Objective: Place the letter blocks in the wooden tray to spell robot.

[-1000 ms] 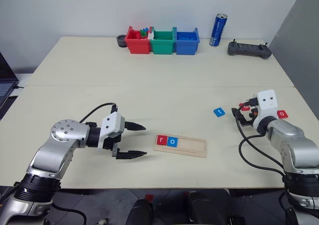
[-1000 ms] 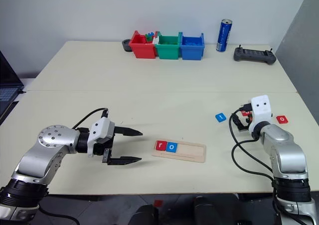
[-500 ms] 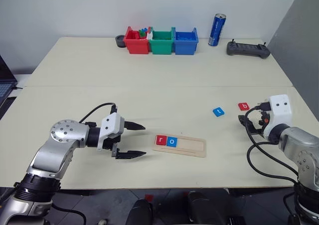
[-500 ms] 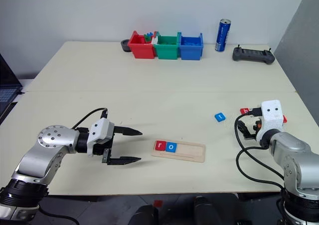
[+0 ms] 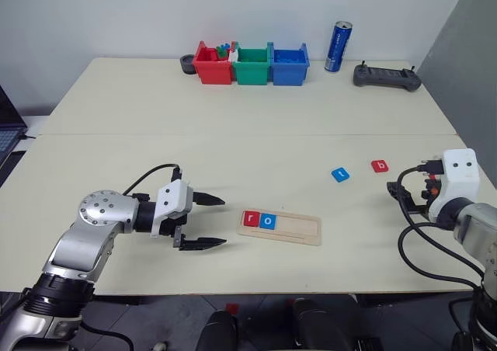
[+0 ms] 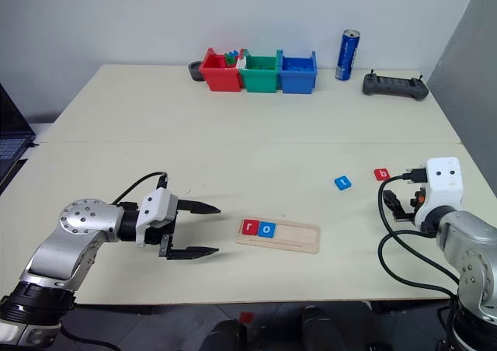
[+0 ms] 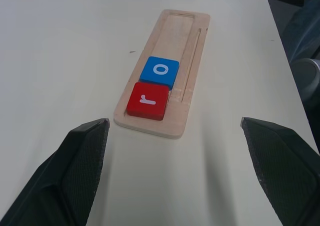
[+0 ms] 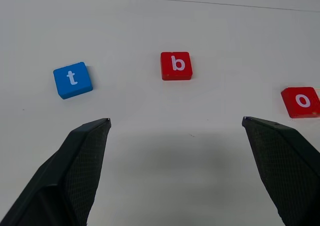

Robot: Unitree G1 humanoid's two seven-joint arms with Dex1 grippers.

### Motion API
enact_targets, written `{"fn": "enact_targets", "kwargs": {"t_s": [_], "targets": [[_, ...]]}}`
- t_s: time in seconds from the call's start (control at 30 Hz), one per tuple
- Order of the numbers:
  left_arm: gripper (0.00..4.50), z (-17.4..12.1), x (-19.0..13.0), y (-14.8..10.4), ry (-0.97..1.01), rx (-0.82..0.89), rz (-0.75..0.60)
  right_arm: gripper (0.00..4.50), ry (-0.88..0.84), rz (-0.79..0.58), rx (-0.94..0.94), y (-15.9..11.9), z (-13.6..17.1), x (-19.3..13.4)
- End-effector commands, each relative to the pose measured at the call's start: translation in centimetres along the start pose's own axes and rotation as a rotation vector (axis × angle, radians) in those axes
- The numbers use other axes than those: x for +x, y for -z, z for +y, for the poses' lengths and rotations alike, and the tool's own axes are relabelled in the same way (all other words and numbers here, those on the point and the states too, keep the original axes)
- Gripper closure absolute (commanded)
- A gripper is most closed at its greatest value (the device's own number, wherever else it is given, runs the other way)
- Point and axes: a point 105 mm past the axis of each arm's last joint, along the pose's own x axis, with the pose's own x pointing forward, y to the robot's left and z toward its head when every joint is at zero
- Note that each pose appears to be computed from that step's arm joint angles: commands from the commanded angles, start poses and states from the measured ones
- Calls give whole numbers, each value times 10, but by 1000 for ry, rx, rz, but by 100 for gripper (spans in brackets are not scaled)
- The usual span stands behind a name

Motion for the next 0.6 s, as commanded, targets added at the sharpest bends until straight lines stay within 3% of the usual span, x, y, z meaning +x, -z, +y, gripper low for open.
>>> {"fn": "enact_targets", "kwargs": {"t_s": [0.03,0.6], "targets": [[5,2,2,-8,11,42,-14,0,42,-30,-12,-6,-7,-10],[5,3,4,-3,26,45,-12,0,67,-28,-5,-3,-12,-10]]}}
